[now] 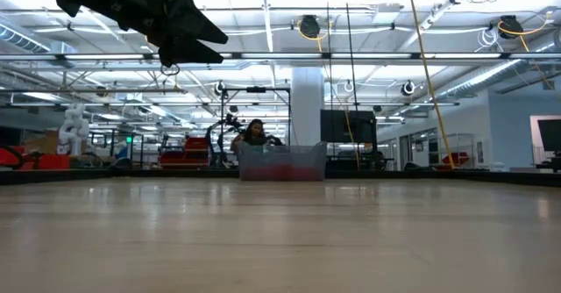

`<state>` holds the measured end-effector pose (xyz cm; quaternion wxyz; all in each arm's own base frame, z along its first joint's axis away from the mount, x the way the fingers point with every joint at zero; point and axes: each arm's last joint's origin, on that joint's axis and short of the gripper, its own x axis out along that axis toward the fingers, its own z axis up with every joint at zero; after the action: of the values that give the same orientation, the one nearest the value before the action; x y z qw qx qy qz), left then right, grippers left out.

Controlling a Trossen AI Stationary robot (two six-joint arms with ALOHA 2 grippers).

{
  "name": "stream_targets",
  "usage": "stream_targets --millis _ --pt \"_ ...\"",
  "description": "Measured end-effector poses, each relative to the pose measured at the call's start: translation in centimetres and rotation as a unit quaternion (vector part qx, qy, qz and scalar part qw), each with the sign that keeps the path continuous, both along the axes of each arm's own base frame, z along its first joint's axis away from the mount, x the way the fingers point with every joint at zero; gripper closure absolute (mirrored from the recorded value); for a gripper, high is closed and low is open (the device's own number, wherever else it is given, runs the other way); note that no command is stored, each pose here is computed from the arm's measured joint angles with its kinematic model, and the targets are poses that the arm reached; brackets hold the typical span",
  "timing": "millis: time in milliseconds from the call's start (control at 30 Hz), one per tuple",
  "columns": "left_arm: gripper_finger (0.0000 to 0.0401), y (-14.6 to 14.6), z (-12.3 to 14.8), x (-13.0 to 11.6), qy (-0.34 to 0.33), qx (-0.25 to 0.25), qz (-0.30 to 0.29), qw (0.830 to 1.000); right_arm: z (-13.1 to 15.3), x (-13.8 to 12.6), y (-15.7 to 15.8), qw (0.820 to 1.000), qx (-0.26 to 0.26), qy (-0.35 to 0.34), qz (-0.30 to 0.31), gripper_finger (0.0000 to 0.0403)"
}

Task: Sort & place blocks by color
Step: Return to Home Position

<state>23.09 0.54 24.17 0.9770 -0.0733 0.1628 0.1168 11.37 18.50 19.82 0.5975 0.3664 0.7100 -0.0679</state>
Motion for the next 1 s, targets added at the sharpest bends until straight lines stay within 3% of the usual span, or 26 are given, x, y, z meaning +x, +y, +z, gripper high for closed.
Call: stream_targets --millis 600,833,1000 --pt "0.0116 0.0 0.0 0.0 0.0 0.0 0.0 1.0 1.2 2.0 -2.2 0.99 -0.017 -0.129 0.06 0.0156" --pt "0.0116 0.0 0.0 0.0 0.0 0.0 0.0 1.0 3.0 2.4 -4.1 0.973 -0.005 -0.205 0.101 0.0156" --pt "0.0116 0.0 0.0 0.0 0.0 0.0 0.0 1.0 4.3 3.3 -6.4 0.945 -0.054 -0.302 0.114 0.0156"
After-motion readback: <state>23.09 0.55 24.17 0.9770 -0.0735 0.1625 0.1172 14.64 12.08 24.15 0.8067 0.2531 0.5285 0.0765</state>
